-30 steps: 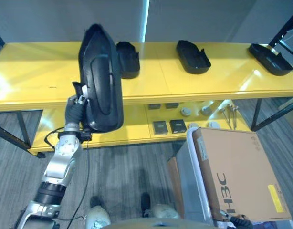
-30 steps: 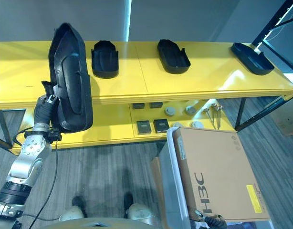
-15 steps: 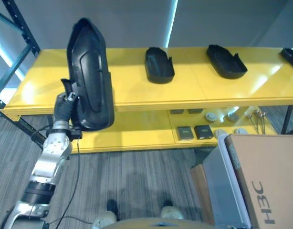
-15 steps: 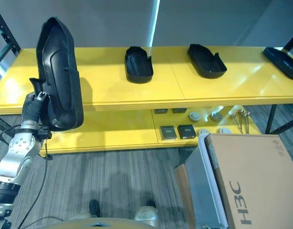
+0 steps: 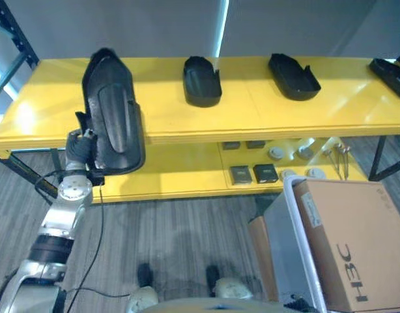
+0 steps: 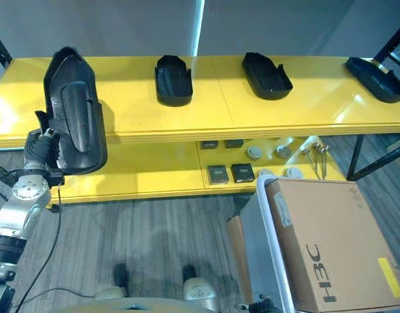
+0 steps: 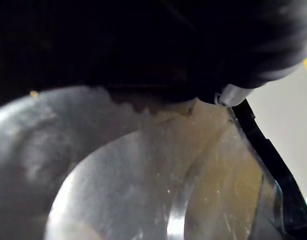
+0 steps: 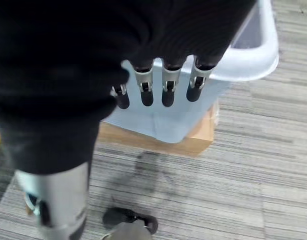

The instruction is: Move parts from the plastic box to the shelf.

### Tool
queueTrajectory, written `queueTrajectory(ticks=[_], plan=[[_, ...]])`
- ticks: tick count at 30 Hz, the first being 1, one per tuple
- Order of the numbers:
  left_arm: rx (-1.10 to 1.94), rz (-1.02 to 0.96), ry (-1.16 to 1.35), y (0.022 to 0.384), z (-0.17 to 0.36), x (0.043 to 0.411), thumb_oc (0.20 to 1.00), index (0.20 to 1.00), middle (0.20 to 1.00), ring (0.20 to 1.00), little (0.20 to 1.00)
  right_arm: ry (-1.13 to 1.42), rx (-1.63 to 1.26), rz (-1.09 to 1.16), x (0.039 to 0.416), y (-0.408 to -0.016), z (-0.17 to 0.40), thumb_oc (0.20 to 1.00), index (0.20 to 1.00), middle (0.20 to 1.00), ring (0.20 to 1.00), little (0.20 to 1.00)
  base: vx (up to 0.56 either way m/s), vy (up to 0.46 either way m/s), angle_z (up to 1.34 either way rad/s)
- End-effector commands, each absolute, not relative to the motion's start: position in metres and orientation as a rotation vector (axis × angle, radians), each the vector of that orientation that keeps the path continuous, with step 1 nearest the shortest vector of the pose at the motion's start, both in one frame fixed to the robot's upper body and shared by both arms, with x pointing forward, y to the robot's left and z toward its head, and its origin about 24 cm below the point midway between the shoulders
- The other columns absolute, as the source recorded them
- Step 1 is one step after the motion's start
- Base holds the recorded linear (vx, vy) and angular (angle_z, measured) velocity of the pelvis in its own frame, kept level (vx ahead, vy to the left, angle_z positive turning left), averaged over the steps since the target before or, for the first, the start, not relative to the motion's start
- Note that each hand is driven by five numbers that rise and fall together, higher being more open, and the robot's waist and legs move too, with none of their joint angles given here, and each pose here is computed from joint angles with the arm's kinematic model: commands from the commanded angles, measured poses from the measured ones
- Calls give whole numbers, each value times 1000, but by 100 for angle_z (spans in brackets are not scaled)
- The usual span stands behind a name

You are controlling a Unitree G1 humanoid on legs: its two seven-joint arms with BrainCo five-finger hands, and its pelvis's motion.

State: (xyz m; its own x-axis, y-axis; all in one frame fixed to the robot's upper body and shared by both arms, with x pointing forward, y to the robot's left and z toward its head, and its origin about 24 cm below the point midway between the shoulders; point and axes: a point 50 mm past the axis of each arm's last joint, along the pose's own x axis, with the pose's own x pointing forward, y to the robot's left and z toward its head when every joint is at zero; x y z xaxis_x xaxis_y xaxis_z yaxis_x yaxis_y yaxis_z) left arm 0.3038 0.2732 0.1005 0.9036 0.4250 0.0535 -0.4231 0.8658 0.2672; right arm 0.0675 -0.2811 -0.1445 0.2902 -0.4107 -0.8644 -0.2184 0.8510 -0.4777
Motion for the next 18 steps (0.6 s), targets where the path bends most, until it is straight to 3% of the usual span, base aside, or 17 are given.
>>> queueTrajectory(ticks=[1,8,18], plan=[[306,534,-145,291,152,328,200,200,200,200,200,1358,-622,-14,60,-277,-148,1000,1000,1000,1000,1000,58,-41,-12],[475,631,-66,334,164,336,200,200,200,200,200,1379,-632,56,59,-276,-148,1000,1000,1000,1000,1000,60,-4,-8],[742,743,85,366,204,343,200,200,200,200,200,1350,-627,66,70,-285,-143,1000,1000,1000,1000,1000,-6,19,-4]])
